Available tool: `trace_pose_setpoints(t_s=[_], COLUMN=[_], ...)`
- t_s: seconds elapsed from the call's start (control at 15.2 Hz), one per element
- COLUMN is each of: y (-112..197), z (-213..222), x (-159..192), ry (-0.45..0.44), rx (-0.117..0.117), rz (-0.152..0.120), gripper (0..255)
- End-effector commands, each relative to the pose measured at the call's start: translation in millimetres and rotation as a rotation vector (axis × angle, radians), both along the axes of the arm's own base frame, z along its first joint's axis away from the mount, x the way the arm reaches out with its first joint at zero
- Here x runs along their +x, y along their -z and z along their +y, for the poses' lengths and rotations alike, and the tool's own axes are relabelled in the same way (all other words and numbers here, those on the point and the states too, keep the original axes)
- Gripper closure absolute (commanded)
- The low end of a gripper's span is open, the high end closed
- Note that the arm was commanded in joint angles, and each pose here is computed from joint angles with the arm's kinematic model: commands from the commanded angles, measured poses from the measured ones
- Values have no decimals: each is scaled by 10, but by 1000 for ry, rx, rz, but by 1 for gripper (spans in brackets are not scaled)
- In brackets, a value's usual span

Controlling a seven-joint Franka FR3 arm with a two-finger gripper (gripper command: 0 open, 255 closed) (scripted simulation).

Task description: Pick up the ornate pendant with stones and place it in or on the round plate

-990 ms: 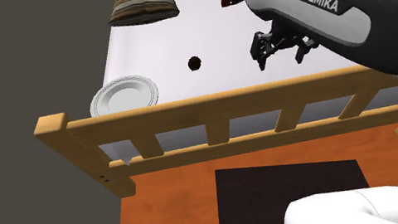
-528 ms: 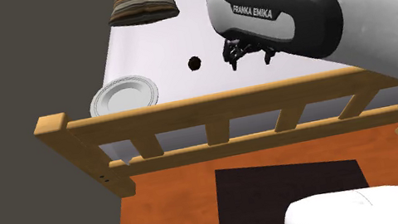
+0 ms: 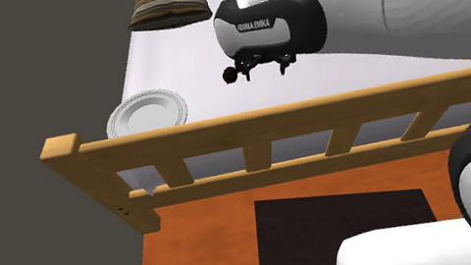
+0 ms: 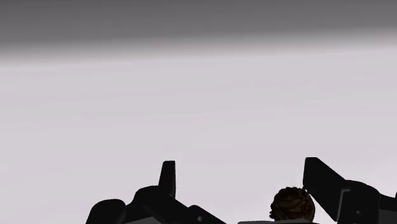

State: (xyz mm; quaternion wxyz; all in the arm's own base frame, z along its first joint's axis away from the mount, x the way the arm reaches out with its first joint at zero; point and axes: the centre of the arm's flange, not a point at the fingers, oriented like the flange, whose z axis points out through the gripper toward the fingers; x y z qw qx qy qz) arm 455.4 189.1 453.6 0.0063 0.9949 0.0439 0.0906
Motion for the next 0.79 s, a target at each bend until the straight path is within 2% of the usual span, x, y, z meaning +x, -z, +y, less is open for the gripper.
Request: trace_pose_setpoints(t_s=[0.0, 0.66, 0.73], y=[96, 598, 604], z=[173, 1010, 1021], x=[141, 924, 934], ry=[3, 18, 18], rx=[3, 12, 12], rz=[-17, -92, -93], gripper=[0, 0, 0])
